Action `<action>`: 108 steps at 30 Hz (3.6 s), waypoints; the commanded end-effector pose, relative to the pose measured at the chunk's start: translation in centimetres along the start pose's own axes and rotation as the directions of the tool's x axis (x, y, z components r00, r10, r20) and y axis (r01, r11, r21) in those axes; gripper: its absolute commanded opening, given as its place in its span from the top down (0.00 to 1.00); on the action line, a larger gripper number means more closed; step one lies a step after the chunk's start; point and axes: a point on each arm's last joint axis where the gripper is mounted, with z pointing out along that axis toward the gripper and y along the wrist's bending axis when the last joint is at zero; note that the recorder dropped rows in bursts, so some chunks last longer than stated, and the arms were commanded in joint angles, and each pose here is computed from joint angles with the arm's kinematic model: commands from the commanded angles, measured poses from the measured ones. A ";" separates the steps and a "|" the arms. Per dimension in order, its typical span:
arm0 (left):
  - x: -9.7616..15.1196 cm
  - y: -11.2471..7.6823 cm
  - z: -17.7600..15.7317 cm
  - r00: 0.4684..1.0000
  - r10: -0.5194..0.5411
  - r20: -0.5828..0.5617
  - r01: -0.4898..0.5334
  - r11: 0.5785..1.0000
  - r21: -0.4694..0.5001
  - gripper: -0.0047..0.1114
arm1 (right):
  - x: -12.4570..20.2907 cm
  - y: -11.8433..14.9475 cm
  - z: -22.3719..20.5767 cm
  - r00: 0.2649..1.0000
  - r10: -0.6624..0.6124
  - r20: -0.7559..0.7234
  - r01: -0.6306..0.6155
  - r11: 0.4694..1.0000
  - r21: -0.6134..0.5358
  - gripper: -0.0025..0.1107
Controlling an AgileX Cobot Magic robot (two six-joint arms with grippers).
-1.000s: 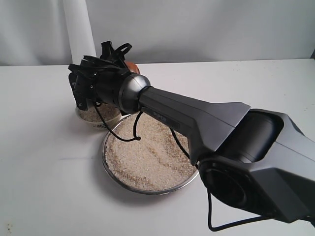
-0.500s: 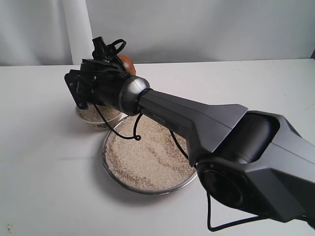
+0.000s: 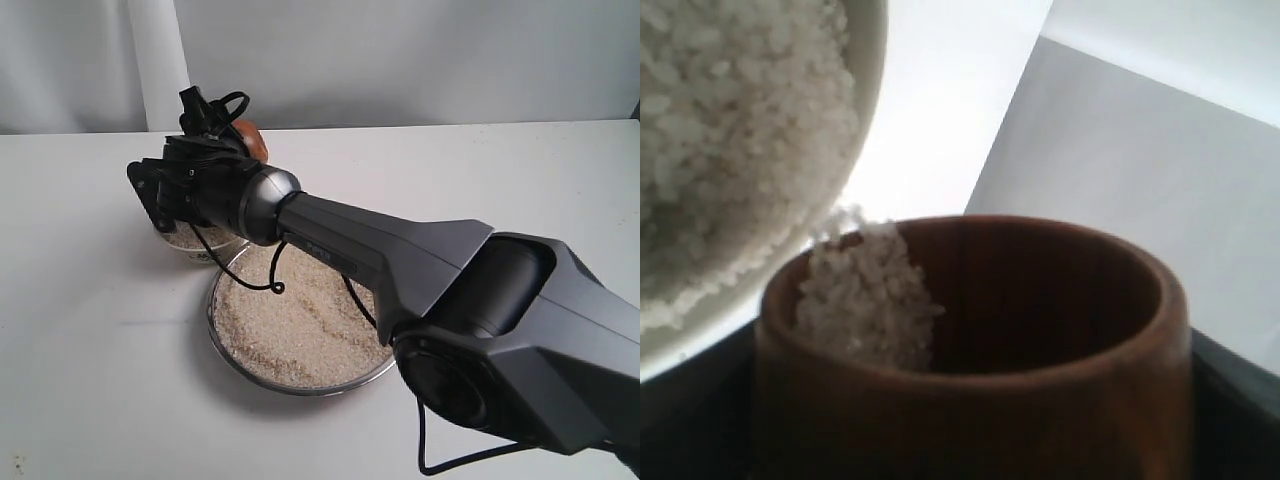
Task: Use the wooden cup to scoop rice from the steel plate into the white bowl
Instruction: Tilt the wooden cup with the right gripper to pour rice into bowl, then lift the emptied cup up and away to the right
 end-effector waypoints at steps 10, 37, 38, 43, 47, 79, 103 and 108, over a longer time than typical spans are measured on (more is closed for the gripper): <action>0.0 0.0 0.0 1.000 0.000 0.005 0.000 1.000 0.006 0.96 | -0.8 -1.8 -2.2 0.997 -0.036 0.067 0.033 0.999 0.043 0.98; 0.0 0.0 0.0 1.000 -0.002 0.004 0.002 1.000 0.006 0.96 | 1.2 -4.8 -4.9 0.977 -0.208 0.038 0.204 0.976 0.075 0.98; 0.0 0.0 0.0 1.000 -0.002 0.004 0.002 1.000 0.006 0.96 | 1.1 -4.4 -4.8 0.974 -0.224 0.038 0.222 0.973 0.063 0.98; 0.0 0.0 0.0 1.000 0.001 0.005 -0.001 1.000 0.006 0.96 | 1.3 -2.7 -3.8 0.945 -0.325 -0.040 0.327 0.944 0.036 0.98; 0.0 0.0 0.0 1.000 0.001 0.005 -0.001 1.000 0.006 0.96 | 1.2 -2.7 -3.9 0.946 -0.321 -0.037 0.323 0.946 0.044 0.98; 0.0 0.0 0.0 1.000 0.000 0.005 0.000 1.000 0.006 0.96 | 11.6 -12.3 -18.2 0.603 0.789 0.114 -0.733 0.605 -0.309 0.98; 0.0 0.0 0.0 1.000 0.000 0.005 0.000 1.000 0.006 0.96 | 27.7 -2.7 -16.8 0.234 0.972 -0.029 -0.889 0.202 -0.411 0.98; 0.0 0.0 0.0 1.000 -0.002 0.004 0.002 1.000 0.006 0.96 | 28.9 4.0 -14.1 0.086 0.996 -0.033 -0.930 0.068 -0.361 0.98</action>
